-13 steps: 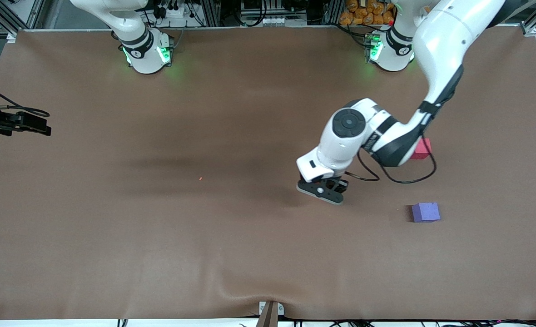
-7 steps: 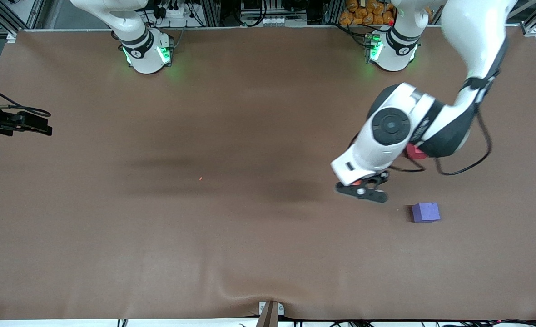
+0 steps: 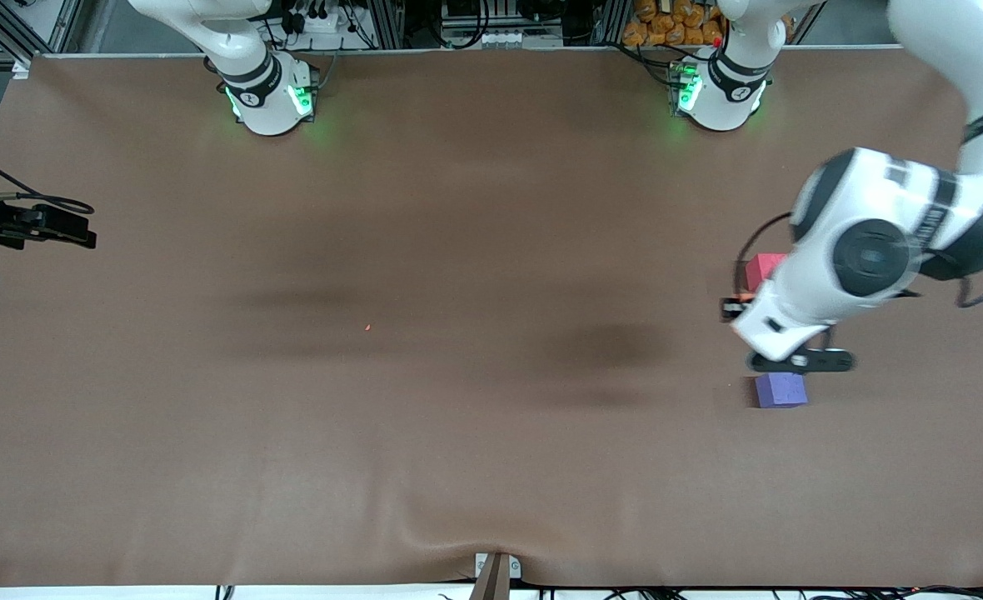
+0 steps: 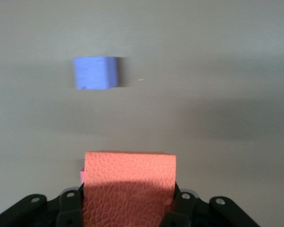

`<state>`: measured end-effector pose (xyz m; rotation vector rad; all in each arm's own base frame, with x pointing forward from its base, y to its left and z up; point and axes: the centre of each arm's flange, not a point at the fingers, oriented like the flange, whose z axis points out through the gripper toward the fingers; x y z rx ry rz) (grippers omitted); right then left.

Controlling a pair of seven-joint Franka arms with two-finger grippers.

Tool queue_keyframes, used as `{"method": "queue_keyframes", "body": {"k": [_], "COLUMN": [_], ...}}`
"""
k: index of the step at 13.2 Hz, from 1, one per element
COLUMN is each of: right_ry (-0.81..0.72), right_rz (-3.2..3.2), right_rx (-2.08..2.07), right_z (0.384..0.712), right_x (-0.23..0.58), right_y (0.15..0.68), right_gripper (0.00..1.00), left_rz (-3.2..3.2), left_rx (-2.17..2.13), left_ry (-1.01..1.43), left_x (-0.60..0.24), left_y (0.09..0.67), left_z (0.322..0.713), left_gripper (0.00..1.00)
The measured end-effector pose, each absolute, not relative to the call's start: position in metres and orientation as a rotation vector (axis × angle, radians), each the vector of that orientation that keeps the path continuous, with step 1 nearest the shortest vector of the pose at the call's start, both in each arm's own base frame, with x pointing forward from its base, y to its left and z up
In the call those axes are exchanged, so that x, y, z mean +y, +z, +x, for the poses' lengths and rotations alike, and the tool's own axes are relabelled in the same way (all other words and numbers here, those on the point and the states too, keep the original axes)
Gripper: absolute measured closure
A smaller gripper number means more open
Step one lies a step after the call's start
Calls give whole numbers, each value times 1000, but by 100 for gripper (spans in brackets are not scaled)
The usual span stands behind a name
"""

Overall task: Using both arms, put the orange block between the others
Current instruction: 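Carry the orange cube with the left gripper toward the pink cube, then lower the orange cube between the pink and blue cubes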

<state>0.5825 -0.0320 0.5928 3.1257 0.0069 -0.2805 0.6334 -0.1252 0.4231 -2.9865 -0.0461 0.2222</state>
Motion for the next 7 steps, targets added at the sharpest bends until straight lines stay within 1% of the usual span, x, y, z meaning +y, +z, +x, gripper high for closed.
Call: {"method": "queue_keyframes", "body": {"k": [2,4,7], "right_ry": [-281,-281,-281], "right_rz": [3126,3126,3126], "right_rx": [7,6,5], "right_z": [582,582,582], "right_x": [-32,-32,-33], "right_y": [593,593,593], "right_gripper": [0,0,0], "left_rz": [-2995,-3021,-3044], "left_rx": [-145,-194,-227], "left_ry": [220,133,67], "left_x": [-82,-54,-33], "left_y": [414,388,335], "left_z": [637,633,605], "left_gripper": [43,43,43]}}
